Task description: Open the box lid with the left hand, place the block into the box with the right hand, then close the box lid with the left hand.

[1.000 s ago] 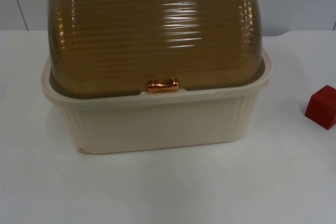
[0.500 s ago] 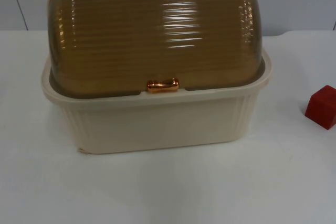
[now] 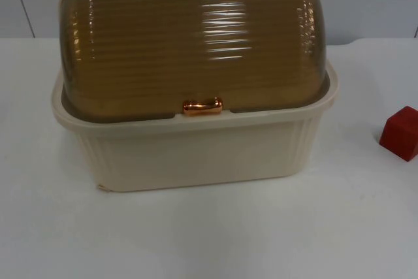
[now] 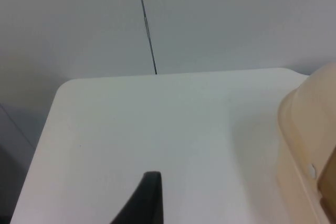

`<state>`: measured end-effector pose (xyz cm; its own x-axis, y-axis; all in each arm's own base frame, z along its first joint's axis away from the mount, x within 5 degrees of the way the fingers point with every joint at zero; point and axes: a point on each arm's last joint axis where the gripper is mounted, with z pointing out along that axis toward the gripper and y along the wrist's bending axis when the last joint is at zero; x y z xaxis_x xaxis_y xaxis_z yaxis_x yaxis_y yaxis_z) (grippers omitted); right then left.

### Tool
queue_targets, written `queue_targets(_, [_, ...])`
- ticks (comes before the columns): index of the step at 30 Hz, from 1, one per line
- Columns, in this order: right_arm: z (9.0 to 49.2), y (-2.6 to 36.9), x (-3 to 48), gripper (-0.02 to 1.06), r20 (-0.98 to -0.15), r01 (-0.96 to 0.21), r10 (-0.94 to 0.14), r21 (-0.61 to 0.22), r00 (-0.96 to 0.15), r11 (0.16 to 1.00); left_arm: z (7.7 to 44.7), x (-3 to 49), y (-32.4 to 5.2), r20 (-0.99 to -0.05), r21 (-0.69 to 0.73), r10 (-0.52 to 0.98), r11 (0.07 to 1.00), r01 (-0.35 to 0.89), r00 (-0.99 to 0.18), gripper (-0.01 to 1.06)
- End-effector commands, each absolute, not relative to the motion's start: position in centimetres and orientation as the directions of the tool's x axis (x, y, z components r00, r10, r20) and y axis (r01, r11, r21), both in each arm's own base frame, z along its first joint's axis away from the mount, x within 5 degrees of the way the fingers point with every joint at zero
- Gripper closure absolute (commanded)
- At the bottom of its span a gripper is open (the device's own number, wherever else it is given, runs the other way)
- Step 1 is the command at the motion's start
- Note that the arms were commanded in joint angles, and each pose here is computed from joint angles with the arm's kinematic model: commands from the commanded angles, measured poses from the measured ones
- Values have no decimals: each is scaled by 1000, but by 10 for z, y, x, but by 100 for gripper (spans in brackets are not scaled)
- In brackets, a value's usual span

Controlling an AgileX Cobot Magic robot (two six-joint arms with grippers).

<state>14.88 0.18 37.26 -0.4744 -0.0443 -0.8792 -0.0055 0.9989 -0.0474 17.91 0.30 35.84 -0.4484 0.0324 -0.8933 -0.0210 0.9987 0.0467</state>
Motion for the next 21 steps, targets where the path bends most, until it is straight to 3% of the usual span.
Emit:
queue_targets(1, [376,1,148,-1,-889,4,-40,-46,-457,999,360,180,2,-895,51,38,999,-17,-445,0])
queue_targets(21, [376,0,148,-1,-890,5,-41,-49,-455,999,358,178,3,-879,72,60,997,-7,-472,0])
